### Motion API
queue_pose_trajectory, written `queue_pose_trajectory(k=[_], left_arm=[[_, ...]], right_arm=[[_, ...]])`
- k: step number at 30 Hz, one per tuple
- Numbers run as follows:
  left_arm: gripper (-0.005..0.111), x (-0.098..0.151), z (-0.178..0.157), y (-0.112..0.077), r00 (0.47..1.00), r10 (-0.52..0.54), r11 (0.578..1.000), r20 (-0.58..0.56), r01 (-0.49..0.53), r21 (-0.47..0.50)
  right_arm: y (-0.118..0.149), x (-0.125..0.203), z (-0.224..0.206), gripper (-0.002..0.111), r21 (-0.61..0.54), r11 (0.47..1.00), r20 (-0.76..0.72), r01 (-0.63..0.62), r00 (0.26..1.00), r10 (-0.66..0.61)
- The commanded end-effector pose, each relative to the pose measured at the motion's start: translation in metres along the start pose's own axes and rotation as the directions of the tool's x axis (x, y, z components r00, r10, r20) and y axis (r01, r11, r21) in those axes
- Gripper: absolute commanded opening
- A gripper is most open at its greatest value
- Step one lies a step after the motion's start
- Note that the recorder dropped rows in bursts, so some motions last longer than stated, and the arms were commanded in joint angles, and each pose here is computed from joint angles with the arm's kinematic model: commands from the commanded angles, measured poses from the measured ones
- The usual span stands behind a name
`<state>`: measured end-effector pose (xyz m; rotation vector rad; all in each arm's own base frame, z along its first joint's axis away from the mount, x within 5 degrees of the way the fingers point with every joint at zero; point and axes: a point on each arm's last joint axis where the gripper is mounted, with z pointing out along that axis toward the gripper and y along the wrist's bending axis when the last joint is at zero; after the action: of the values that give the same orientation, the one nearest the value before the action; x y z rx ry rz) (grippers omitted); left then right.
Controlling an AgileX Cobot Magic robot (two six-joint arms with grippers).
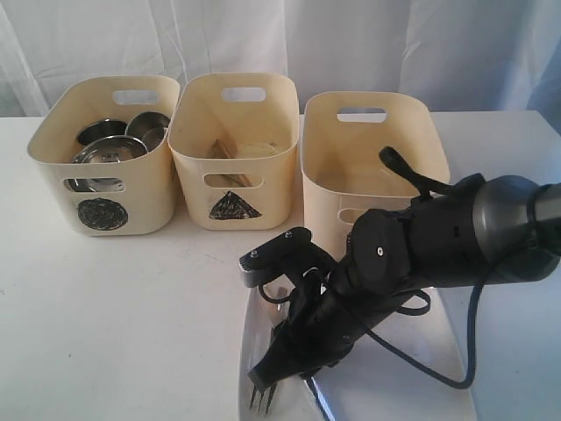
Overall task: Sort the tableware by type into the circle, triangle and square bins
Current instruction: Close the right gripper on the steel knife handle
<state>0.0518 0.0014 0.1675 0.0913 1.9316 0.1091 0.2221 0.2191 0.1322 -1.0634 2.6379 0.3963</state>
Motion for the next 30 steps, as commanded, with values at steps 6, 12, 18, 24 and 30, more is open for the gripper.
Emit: queue_pose_trajectory(k=[6, 12, 18, 24, 30], left_arm=[[0.0, 0.001, 0.0, -0.001, 1.0, -0.005, 1.0, 0.001, 0.005, 0.006], [0.0, 0.001, 0.0, -0.001, 1.0, -0.005, 1.0, 0.001, 0.005, 0.006], [0.0, 0.001, 0.0, -0.001, 1.0, -0.005, 1.0, 0.001, 0.005, 0.006], [0.0, 0.001, 0.0, -0.001, 1.0, -0.005, 1.0, 0.001, 0.005, 0.006], [0.0, 0.001, 0.0, -0.001, 1.0, -0.005, 1.0, 0.001, 0.005, 0.006]], right_arm=[[-0.002, 0.014, 0.016, 0.014, 0.007, 0.998, -0.102, 0.063, 0.993, -0.062], [-0.003, 0.014, 0.016, 0.001, 0.016, 0.996, -0.108, 0.093, 0.99, -0.091], [-0.003, 0.011, 0.008, 0.0, 0.025, 0.993, -0.085, 0.118, 0.99, -0.115], [0.001, 0.003, -0.018, 0.0, 0.044, 0.988, -0.002, 0.149, 0.989, -0.15], [0.005, -0.004, -0.046, 0.0, 0.059, 0.985, 0.092, 0.16, 0.982, -0.165]])
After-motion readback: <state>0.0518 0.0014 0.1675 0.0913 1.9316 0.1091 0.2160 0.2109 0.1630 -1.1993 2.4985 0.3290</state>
